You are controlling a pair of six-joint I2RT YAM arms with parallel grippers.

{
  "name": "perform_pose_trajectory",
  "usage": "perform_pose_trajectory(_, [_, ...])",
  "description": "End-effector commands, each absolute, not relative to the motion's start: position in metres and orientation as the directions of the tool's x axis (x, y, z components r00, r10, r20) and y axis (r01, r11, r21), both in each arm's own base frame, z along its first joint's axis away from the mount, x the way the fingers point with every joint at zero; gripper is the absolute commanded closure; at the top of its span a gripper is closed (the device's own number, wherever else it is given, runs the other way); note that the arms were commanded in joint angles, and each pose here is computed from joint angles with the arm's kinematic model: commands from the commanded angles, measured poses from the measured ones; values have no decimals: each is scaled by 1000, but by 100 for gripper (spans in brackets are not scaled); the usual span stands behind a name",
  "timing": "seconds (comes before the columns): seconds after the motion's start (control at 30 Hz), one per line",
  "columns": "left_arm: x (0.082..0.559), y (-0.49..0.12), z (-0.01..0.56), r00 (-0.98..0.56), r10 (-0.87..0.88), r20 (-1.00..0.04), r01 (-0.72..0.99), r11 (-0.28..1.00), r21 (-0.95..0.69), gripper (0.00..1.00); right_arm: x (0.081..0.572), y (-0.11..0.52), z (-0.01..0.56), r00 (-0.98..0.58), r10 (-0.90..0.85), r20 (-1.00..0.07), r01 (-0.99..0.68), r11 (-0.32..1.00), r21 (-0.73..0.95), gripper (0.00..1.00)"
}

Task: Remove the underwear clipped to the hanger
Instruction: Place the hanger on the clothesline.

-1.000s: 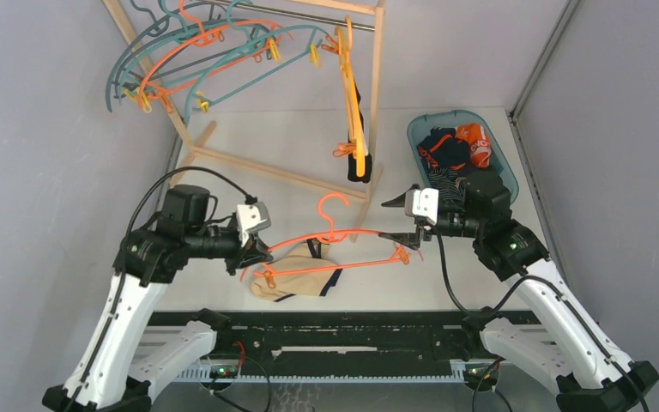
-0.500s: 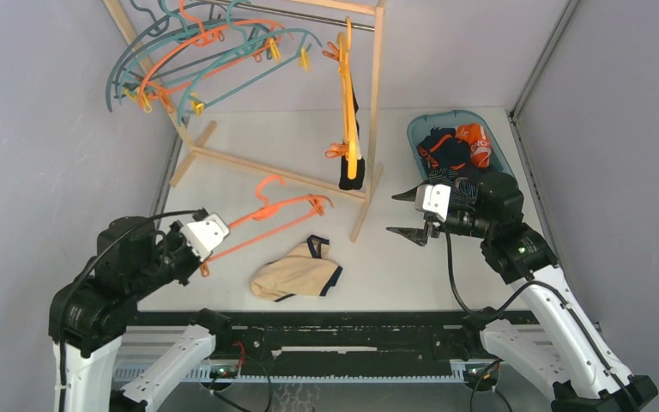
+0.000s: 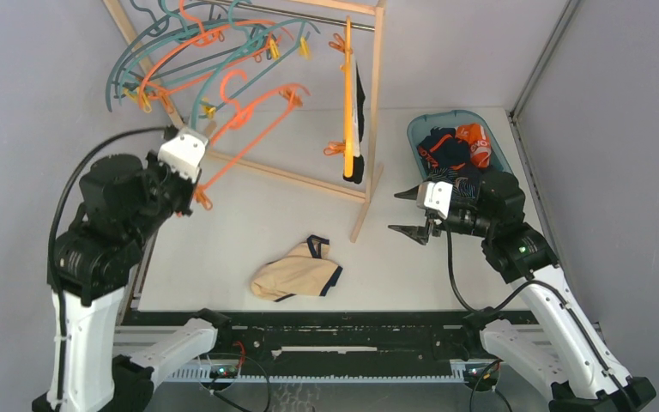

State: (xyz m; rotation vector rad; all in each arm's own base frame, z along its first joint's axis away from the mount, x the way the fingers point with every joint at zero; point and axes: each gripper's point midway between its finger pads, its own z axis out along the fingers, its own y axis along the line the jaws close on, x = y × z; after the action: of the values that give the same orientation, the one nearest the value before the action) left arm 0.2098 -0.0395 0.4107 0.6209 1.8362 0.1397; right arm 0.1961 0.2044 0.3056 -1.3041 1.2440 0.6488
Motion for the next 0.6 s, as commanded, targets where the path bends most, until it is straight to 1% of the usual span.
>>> perform_pose_trajectory(0.0, [245, -47, 469, -108, 365, -925, 224, 915, 335, 100, 197, 203, 308, 267, -264, -927, -913, 238, -331, 38])
perform_pose_trajectory(0.07, [255, -53, 484, -77, 337, -938, 217, 924, 314, 100, 198, 202, 307, 267, -260, -928, -912, 242, -330, 38])
perform_pose_trajectory(0.3, [294, -73, 510, -16, 276, -961, 213, 940, 266, 100, 199, 201, 305, 256, -259, -931, -915, 247, -320, 38])
perform_pose_trajectory(0.57, [328, -92, 501, -20, 264, -964, 237, 938, 252, 100, 199, 199, 303, 265, -261, -928, -910, 251, -330, 38])
